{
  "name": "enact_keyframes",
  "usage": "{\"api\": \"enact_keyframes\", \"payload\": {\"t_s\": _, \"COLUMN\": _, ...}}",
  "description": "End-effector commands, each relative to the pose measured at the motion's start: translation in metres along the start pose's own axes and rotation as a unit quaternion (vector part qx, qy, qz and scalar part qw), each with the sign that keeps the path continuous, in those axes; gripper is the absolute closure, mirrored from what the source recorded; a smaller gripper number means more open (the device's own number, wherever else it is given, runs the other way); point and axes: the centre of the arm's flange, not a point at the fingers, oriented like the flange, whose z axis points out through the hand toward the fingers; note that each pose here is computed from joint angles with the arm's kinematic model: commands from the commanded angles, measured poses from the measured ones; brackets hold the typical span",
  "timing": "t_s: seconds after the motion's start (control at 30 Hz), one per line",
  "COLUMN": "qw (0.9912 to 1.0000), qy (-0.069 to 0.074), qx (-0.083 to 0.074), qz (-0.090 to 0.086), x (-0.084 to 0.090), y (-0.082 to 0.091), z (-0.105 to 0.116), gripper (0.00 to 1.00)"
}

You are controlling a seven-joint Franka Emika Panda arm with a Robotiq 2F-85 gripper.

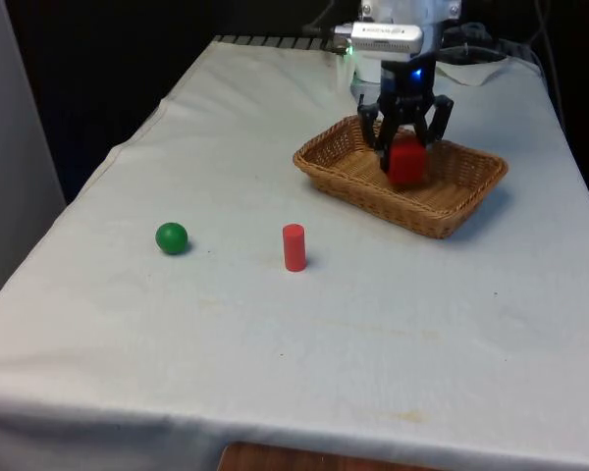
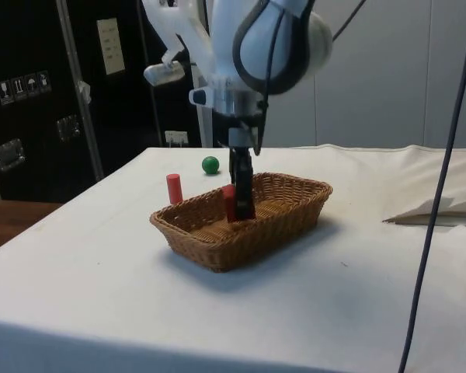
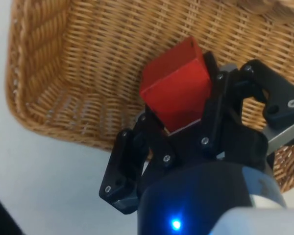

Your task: Pick up the object to the left of the cylinder and place it into the basket.

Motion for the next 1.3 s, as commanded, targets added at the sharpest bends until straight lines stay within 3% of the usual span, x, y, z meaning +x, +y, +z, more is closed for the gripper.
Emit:
{"api": "enact_keyframes", "payload": {"t_s": 0.0, "qw": 0.99998, "qy": 0.005, "qx": -0.002, "qz": 0.002, "x": -0.001, "y": -0.002, "z": 0.002, "gripper": 0.99}}
{"api": "enact_keyframes", "payload": {"t_s": 0.1, "qw": 0.99998, "qy": -0.003, "qx": -0.005, "qz": 0.000, "x": -0.003, "y": -0.002, "z": 0.008, "gripper": 0.99}}
{"api": "enact_keyframes", "payload": {"t_s": 0.13, "qw": 0.99997, "qy": 0.003, "qx": -0.007, "qz": 0.003, "x": -0.003, "y": -0.005, "z": 0.012, "gripper": 0.99}}
{"api": "enact_keyframes", "payload": {"t_s": 0.3, "qw": 0.99995, "qy": 0.000, "qx": -0.010, "qz": 0.002, "x": -0.003, "y": -0.003, "z": 0.014, "gripper": 0.96}}
{"api": "enact_keyframes", "payload": {"t_s": 0.4, "qw": 0.99993, "qy": -0.001, "qx": -0.012, "qz": 0.001, "x": -0.002, "y": -0.002, "z": 0.015, "gripper": 0.67}}
{"api": "enact_keyframes", "payload": {"t_s": 0.43, "qw": 0.99996, "qy": 0.000, "qx": -0.009, "qz": 0.001, "x": -0.003, "y": -0.003, "z": 0.012, "gripper": 0.67}}
{"api": "enact_keyframes", "payload": {"t_s": 0.47, "qw": 0.99997, "qy": 0.000, "qx": -0.008, "qz": 0.001, "x": -0.003, "y": -0.003, "z": 0.012, "gripper": 0.57}}
{"api": "enact_keyframes", "payload": {"t_s": 0.5, "qw": 0.99997, "qy": -0.001, "qx": -0.007, "qz": 0.001, "x": -0.003, "y": -0.002, "z": 0.012, "gripper": 0.38}}
{"api": "enact_keyframes", "payload": {"t_s": 0.63, "qw": 0.99998, "qy": -0.002, "qx": -0.007, "qz": 0.001, "x": -0.003, "y": -0.002, "z": 0.011, "gripper": 0.02}}
{"api": "enact_keyframes", "payload": {"t_s": 1.03, "qw": 0.99996, "qy": -0.004, "qx": -0.008, "qz": 0.002, "x": -0.001, "y": 0.000, "z": 0.010, "gripper": 0.00}}
{"api": "enact_keyframes", "payload": {"t_s": 1.23, "qw": 0.99995, "qy": 0.008, "qx": -0.005, "qz": 0.003, "x": 0.010, "y": 0.004, "z": -0.001, "gripper": 0.00}}
{"api": "enact_keyframes", "payload": {"t_s": 1.27, "qw": 0.99997, "qy": 0.003, "qx": -0.006, "qz": 0.003, "x": 0.013, "y": 0.008, "z": -0.004, "gripper": 0.00}}
